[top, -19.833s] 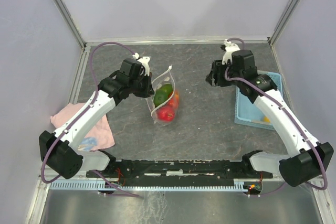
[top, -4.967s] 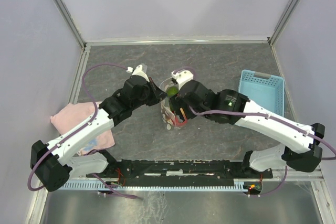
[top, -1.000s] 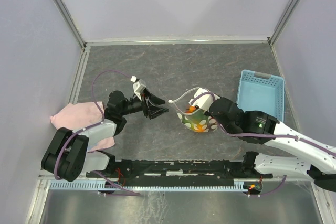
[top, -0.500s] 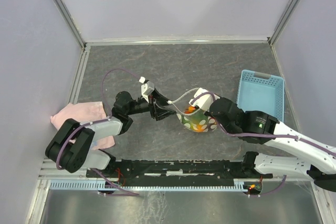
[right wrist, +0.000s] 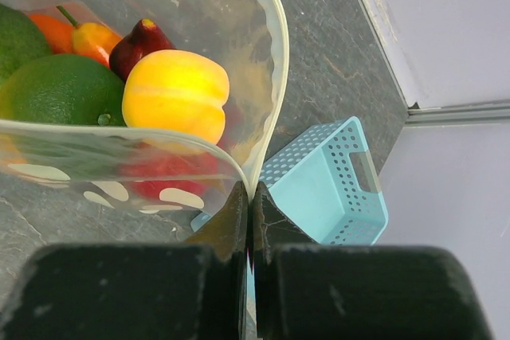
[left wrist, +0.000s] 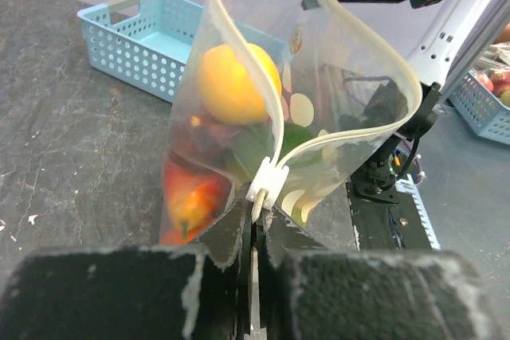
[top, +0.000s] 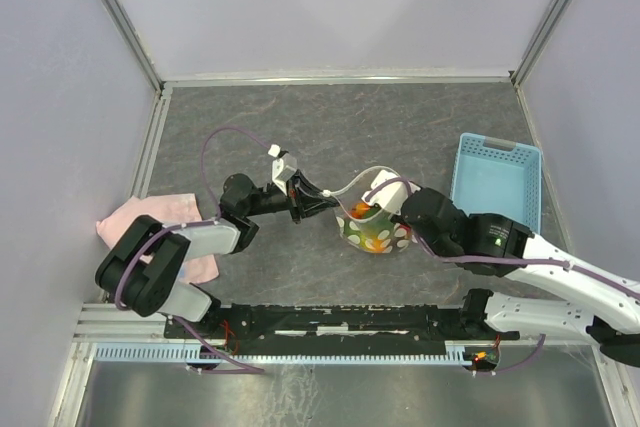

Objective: Place the food in the zip-top bag and seal the zipper
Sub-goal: Zip the zipper food storage bag at the center of the board.

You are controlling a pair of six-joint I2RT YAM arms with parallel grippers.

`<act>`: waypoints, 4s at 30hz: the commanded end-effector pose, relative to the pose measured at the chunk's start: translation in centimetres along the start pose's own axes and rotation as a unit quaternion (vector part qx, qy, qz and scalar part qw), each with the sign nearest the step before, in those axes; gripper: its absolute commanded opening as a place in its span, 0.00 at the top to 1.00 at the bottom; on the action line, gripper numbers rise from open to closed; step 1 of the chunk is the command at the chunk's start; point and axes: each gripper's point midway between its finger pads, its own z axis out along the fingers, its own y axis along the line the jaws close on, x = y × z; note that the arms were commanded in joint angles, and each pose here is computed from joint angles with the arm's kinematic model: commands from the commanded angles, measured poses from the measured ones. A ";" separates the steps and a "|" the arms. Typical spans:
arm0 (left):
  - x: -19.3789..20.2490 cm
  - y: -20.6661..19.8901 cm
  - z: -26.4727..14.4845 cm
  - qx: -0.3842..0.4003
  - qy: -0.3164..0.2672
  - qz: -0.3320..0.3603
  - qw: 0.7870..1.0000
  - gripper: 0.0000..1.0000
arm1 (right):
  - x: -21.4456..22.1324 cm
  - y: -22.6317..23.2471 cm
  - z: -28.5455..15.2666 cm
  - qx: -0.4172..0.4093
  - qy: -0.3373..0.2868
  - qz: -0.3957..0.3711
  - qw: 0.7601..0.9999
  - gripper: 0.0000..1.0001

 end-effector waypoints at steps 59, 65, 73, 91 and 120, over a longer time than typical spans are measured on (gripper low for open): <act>-4.6 -3.2 -2.1 -0.034 0.049 0.136 0.989 0.97 | -19.5 8.9 2.4 -0.470 -0.251 -0.070 0.843 0.59; -4.7 -3.1 -2.2 -0.041 0.048 0.138 0.988 0.97 | -18.5 8.9 2.9 -0.477 -0.231 -0.065 0.845 0.71; -4.8 -3.0 -2.2 -0.044 0.046 0.141 0.988 0.97 | -17.5 9.2 3.0 -0.485 -0.213 -0.063 0.846 0.71; -4.6 -2.5 -2.3 -0.058 0.046 0.139 0.987 0.97 | -16.3 8.9 3.3 -0.483 -0.186 -0.067 0.853 0.91; -4.9 1.6 -4.2 -0.175 0.012 0.136 0.975 0.97 | -10.3 4.5 1.9 -0.346 -0.096 0.005 0.933 0.98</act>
